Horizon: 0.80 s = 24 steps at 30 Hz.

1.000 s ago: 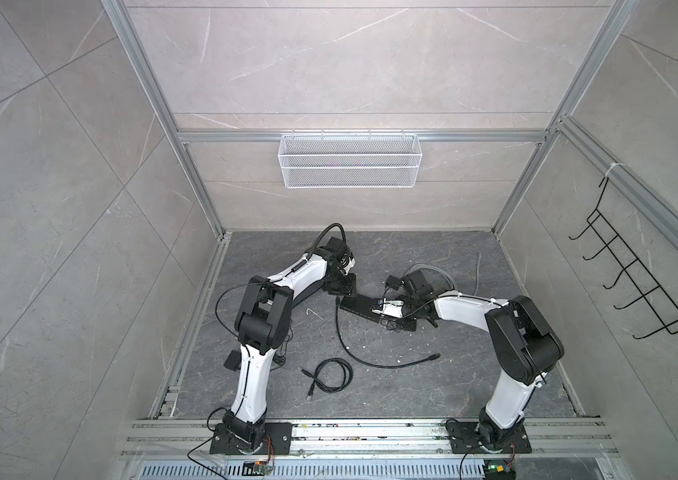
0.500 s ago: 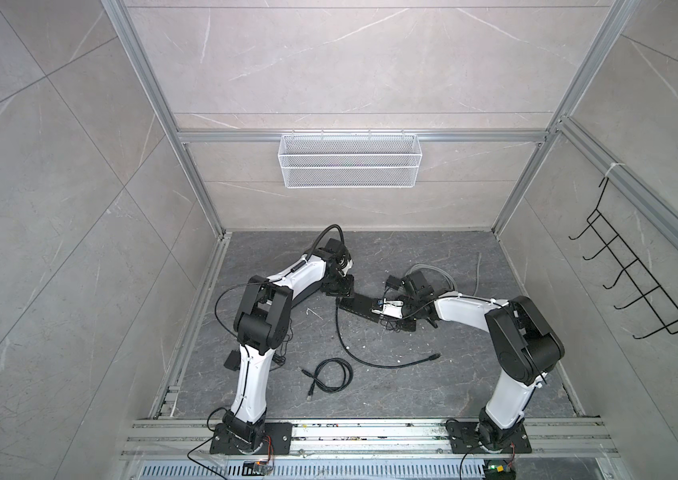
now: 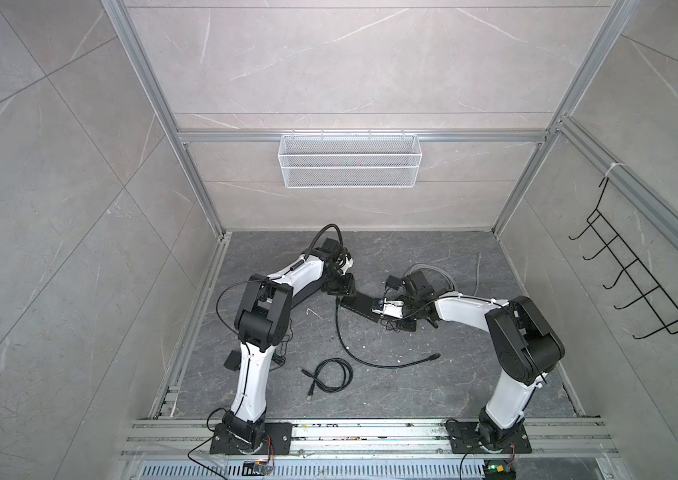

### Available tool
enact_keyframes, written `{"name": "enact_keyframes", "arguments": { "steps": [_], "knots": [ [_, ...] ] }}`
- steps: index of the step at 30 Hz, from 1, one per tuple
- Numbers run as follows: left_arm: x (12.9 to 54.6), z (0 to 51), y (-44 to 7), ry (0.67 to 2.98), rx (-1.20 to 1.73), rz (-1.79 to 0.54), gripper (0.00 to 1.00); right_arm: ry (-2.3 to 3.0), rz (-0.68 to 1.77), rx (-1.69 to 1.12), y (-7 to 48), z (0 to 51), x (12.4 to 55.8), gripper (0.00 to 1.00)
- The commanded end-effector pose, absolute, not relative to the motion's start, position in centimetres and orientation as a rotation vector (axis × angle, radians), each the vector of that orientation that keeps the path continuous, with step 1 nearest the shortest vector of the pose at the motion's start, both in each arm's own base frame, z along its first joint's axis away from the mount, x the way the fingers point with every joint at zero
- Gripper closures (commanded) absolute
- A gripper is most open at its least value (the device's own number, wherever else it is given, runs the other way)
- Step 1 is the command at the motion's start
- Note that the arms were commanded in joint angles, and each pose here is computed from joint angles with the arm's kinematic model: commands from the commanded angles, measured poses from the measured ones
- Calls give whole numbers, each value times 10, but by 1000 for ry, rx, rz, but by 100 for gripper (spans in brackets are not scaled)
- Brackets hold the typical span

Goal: Insert the plug into the switch port

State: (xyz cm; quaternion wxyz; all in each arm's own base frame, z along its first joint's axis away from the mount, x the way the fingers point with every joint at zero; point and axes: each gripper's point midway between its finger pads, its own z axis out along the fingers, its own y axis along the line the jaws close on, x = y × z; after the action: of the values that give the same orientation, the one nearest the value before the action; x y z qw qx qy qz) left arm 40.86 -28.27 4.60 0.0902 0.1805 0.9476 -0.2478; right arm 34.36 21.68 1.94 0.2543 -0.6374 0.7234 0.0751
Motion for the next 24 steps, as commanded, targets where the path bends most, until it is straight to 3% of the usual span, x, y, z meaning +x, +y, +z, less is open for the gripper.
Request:
{"name": "enact_keyframes", "arguments": {
  "steps": [1,18,24],
  "knots": [
    [399,47,-300,2807,635,-870,55,2011,269,-1687,221,14,341,96],
    [408,46,-290,2780,729,-857,55,1943,352,-1545,238,30,355,97],
    [410,51,-293,2740,775,-907,55,2041,279,-1577,226,13,361,97]
  ]
}}
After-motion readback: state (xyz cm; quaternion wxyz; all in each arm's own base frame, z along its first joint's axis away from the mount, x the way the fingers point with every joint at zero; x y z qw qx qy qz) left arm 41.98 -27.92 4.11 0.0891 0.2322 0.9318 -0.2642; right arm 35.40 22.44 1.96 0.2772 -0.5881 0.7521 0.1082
